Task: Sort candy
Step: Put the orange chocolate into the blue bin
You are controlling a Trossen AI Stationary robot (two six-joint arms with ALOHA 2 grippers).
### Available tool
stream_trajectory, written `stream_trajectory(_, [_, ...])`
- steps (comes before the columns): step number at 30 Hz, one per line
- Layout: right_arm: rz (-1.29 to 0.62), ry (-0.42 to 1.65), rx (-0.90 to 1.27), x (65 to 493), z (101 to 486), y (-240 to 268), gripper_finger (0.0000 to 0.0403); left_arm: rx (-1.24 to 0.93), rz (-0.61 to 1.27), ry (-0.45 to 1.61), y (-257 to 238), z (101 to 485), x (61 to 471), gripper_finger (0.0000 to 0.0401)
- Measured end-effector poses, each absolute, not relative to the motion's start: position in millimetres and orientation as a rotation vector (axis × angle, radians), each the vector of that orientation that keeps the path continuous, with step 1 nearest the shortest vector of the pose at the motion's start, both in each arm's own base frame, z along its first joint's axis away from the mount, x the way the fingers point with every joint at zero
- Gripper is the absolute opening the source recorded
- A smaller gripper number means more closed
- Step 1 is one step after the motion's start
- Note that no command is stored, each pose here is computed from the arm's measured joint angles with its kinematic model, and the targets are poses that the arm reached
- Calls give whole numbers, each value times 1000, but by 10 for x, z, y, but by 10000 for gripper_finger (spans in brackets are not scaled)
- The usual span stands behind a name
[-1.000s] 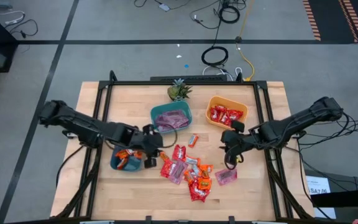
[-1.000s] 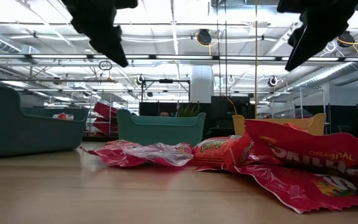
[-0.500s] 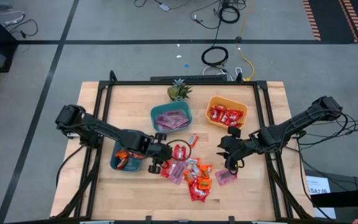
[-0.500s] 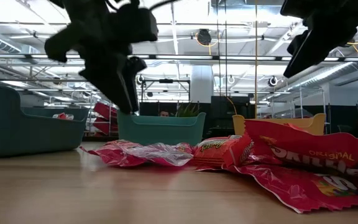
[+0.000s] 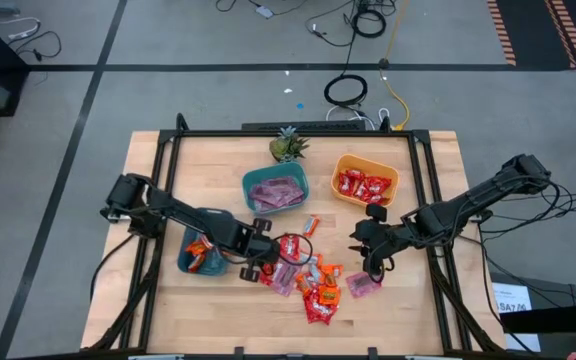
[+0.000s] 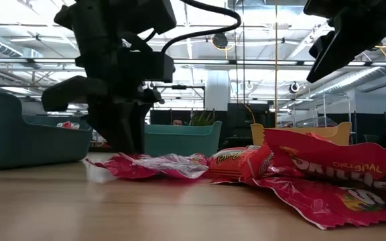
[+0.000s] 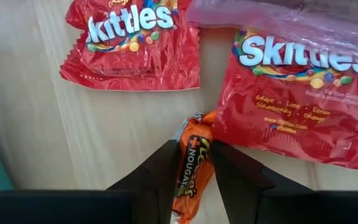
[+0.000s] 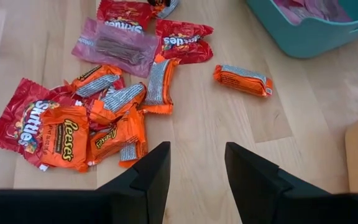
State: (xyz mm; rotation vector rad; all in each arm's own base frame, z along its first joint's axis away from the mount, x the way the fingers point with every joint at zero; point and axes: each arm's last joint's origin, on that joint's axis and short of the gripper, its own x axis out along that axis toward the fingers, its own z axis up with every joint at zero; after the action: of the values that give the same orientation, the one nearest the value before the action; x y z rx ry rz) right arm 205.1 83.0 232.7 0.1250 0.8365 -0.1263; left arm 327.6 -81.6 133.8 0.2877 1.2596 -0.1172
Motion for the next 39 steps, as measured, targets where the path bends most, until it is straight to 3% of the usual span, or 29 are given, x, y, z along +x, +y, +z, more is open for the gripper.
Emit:
stream_trajectory(10, [-121, 836, 115, 2052, 2328, 831, 144, 184, -32, 1224, -806, 1559, 3280, 12])
stream_trajectory(18, [-112, 835, 96, 2053, 2329, 831, 144, -127, 159, 1078, -755, 2162, 3117, 6])
stream_trajectory(26, [-106, 825, 84, 2060, 2336, 833, 144, -336, 478, 987, -652, 2741, 2506, 5])
stream_trajectory(33, [-103, 813, 90, 2069, 2344, 838, 144, -528, 772, 1006, -611, 2913, 1975, 4])
stream_trajectory(39, [-103, 813, 90, 2069, 2345, 837, 144, -612, 911, 1034, -609, 2898, 1856, 23])
